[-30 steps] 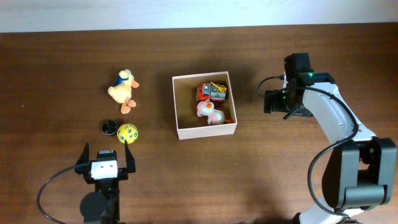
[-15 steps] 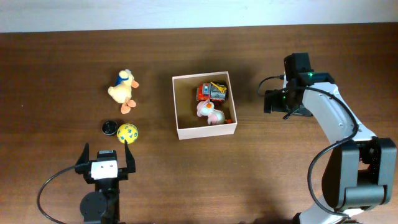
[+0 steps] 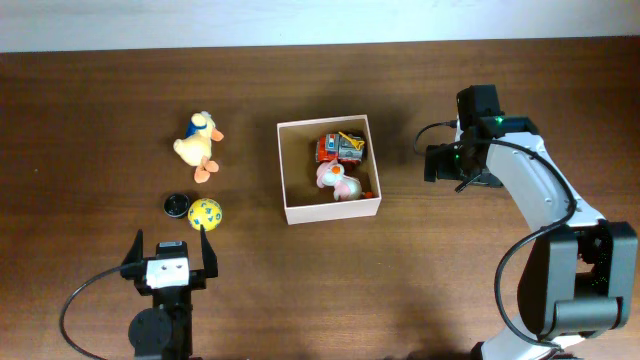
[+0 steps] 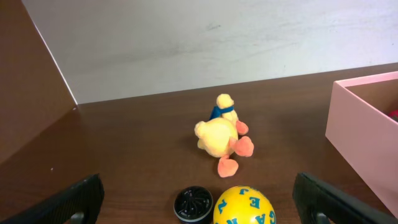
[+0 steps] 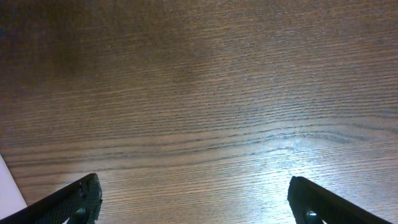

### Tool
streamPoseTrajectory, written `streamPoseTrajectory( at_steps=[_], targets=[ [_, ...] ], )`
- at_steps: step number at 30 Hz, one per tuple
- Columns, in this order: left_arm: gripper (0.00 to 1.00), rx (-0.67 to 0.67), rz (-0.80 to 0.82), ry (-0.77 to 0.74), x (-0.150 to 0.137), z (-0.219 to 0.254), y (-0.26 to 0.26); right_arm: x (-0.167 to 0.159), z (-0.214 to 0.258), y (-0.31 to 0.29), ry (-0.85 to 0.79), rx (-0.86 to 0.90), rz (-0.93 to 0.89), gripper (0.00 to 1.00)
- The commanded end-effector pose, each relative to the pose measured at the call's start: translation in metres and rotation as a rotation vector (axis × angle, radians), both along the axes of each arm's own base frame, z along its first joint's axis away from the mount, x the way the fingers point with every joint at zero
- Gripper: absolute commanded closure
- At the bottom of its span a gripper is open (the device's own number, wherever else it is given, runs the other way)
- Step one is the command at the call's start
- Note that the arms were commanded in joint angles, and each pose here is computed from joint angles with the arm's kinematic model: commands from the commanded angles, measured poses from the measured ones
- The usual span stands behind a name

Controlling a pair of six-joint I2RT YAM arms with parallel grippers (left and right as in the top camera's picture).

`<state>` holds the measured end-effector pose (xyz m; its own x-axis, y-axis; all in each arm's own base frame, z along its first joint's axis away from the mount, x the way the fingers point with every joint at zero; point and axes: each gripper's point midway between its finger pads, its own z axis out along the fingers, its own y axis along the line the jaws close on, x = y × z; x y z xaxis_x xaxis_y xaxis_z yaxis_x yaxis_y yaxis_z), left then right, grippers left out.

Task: Pack container
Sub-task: 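Move the left gripper over the yellow plush duck and grasp it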

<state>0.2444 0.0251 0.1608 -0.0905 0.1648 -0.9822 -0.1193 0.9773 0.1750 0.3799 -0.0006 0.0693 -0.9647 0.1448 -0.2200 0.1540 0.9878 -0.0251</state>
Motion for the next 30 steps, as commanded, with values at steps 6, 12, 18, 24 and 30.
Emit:
streamPoseTrajectory(
  at_steps=[6, 12, 18, 24, 30],
  targets=[
    [0.01, -0.016, -0.093, -0.044, 0.0, 0.015, -0.016, 0.005, 0.012, -0.004, -0.036, -0.015, -0.008, 0.01],
    [0.01, -0.057, -0.039, -0.111, -0.009, 0.078, -0.007, 0.005, 0.012, -0.004, -0.037, -0.015, -0.008, 0.01],
    [0.01, -0.088, 0.026, 0.059, 0.015, 0.134, 0.003, 0.005, 0.012, -0.004, -0.037, -0.015, -0.008, 0.01],
    [0.01, -0.128, -0.084, 0.408, 0.084, 0.161, -0.017, 0.005, 0.012, -0.004, -0.036, -0.015, -0.008, 0.01],
    [0.01, -0.145, -0.07, 0.645, 0.151, 0.158, -0.015, 0.005, 0.012, -0.004, -0.036, -0.015, -0.008, 0.01]
  ],
)
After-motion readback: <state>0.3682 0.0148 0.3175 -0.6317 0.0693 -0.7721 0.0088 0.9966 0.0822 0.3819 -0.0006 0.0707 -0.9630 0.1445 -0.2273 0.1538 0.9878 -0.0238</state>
